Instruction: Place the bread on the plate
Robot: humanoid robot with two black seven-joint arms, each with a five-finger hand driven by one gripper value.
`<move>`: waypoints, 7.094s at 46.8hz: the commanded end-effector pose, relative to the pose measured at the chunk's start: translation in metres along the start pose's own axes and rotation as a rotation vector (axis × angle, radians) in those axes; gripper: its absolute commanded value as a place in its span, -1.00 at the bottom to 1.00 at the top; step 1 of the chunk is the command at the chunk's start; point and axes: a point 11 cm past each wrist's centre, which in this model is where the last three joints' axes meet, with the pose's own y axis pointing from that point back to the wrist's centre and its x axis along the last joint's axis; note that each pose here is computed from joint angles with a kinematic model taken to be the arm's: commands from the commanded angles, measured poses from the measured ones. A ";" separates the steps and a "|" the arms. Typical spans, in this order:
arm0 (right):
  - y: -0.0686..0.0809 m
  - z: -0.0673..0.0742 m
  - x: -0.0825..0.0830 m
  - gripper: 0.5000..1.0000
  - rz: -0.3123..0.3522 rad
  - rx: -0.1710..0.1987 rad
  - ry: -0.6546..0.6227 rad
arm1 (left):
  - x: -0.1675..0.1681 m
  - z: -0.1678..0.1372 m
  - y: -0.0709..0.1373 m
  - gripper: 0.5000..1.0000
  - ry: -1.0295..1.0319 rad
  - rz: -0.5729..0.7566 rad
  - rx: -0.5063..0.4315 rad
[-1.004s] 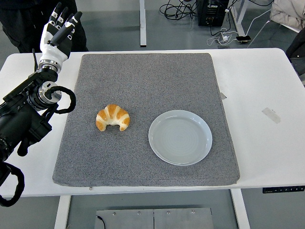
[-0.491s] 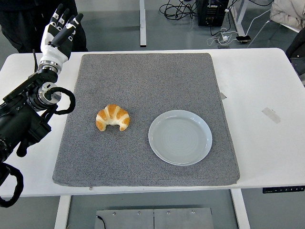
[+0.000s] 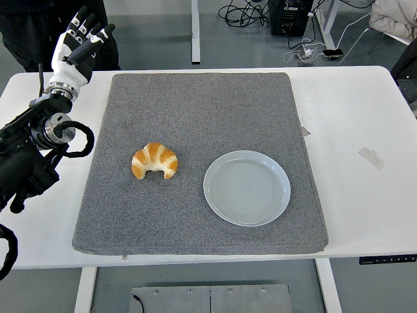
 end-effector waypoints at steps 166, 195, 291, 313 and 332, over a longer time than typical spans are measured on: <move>0.000 0.000 0.000 1.00 0.000 0.000 0.000 | -0.054 -0.069 0.134 0.89 -1.603 -0.759 0.143; 0.000 0.000 0.000 1.00 0.000 0.000 0.000 | -0.052 -0.085 0.131 0.03 -1.646 -0.775 0.137; 0.000 0.000 0.000 1.00 0.000 0.000 0.000 | -0.229 -0.073 0.127 -1.00 -1.548 -1.055 -0.426; 0.000 0.000 0.000 1.00 0.001 0.000 0.000 | -0.219 -0.115 0.139 -1.00 -1.596 -1.125 -0.359; 0.000 0.000 0.000 1.00 0.000 0.000 0.000 | -0.208 -0.138 0.149 -1.00 -1.619 -1.159 -0.318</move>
